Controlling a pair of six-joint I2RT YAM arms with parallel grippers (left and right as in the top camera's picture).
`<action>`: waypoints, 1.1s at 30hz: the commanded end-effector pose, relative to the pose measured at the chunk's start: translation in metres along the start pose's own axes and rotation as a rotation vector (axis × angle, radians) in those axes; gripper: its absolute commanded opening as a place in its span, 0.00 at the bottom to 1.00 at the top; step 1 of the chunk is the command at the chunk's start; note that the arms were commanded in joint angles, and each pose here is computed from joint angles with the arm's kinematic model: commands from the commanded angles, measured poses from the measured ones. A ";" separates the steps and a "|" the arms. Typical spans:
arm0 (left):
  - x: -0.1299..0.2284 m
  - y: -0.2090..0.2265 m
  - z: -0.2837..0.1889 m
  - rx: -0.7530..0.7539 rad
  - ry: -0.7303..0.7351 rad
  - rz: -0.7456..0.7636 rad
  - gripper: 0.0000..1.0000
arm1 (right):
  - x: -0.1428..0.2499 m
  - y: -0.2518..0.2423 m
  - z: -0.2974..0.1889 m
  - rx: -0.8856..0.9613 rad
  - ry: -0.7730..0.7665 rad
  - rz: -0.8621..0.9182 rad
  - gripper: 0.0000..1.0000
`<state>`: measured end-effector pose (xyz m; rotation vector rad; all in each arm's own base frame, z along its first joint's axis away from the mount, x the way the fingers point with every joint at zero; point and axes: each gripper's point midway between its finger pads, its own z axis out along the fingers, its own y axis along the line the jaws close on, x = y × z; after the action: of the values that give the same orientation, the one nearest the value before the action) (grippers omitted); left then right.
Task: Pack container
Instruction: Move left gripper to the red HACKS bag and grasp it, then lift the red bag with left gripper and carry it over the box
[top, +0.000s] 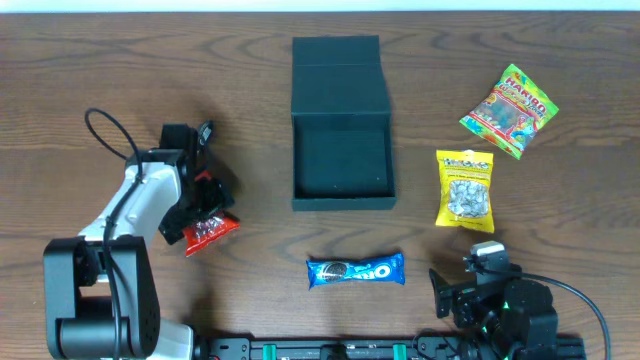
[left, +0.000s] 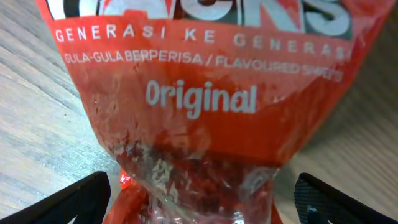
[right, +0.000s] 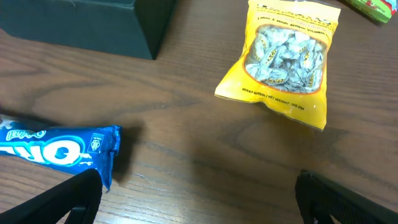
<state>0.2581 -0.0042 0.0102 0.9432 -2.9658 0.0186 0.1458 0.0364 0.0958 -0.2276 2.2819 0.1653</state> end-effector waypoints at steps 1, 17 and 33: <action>-0.002 0.000 0.002 -0.003 -0.003 -0.016 0.95 | 0.002 -0.002 0.001 0.012 0.004 0.004 0.99; -0.003 -0.002 0.001 0.007 -0.004 -0.016 0.88 | 0.002 -0.002 0.001 0.012 0.004 0.004 0.99; -0.007 -0.005 -0.008 0.030 -0.036 -0.013 0.30 | 0.002 -0.002 0.001 0.012 0.004 0.004 0.99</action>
<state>0.2633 -0.0048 0.0136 0.9727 -2.9831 0.0374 0.1457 0.0365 0.0958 -0.2278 2.2818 0.1657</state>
